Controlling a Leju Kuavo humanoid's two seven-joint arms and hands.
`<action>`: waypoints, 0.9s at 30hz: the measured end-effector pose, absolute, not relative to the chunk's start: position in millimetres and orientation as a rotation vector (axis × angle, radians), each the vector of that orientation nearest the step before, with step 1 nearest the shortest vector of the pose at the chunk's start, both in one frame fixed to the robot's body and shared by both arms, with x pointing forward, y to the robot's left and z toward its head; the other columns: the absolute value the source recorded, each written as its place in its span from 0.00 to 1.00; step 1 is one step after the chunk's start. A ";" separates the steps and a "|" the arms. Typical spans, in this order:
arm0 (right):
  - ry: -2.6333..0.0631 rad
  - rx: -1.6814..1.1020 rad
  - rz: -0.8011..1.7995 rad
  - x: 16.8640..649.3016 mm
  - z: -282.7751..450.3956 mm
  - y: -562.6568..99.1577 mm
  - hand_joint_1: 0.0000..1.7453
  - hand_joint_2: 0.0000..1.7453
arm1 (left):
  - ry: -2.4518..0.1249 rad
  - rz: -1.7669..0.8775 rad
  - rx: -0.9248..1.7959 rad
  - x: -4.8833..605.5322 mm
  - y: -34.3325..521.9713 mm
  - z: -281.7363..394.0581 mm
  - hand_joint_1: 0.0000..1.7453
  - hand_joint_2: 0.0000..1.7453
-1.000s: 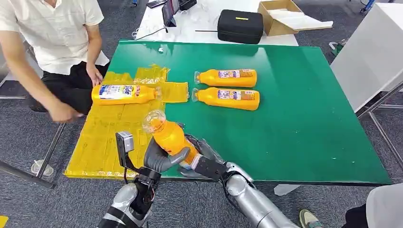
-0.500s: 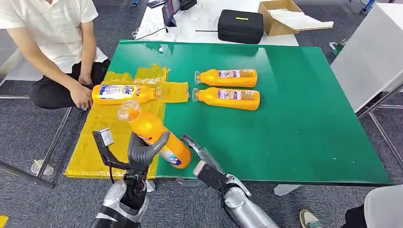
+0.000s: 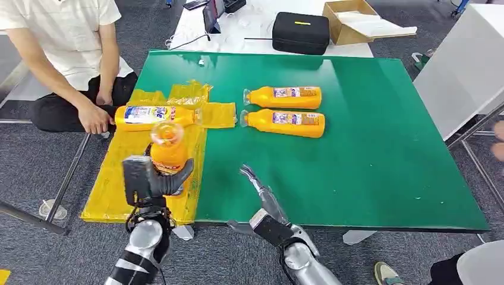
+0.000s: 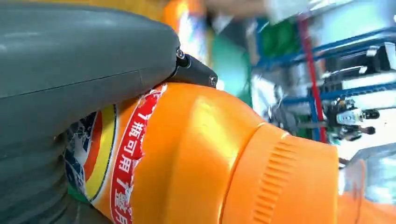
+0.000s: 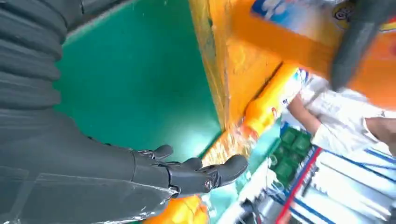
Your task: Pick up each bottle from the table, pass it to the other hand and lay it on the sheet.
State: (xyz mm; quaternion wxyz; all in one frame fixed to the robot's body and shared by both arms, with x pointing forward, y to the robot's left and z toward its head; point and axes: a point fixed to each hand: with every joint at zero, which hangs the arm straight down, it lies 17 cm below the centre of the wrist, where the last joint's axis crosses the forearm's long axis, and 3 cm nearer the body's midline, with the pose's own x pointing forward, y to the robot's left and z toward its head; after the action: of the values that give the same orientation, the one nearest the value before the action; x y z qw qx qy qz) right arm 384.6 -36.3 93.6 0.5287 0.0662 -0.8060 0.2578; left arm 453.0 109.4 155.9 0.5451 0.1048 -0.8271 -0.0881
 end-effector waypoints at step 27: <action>-1.951 0.045 0.384 394.0 93.3 -93.3 0.00 1.00 | -1.211 -1.557 0.457 498.4 175.6 -22.5 0.00 1.00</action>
State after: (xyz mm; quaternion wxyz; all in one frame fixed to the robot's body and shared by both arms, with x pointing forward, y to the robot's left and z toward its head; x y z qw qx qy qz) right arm 394.0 -93.3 93.3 0.5449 0.0190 -0.8226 0.1617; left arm 498.4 175.6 -22.5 0.5299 0.1913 -0.5070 -0.6523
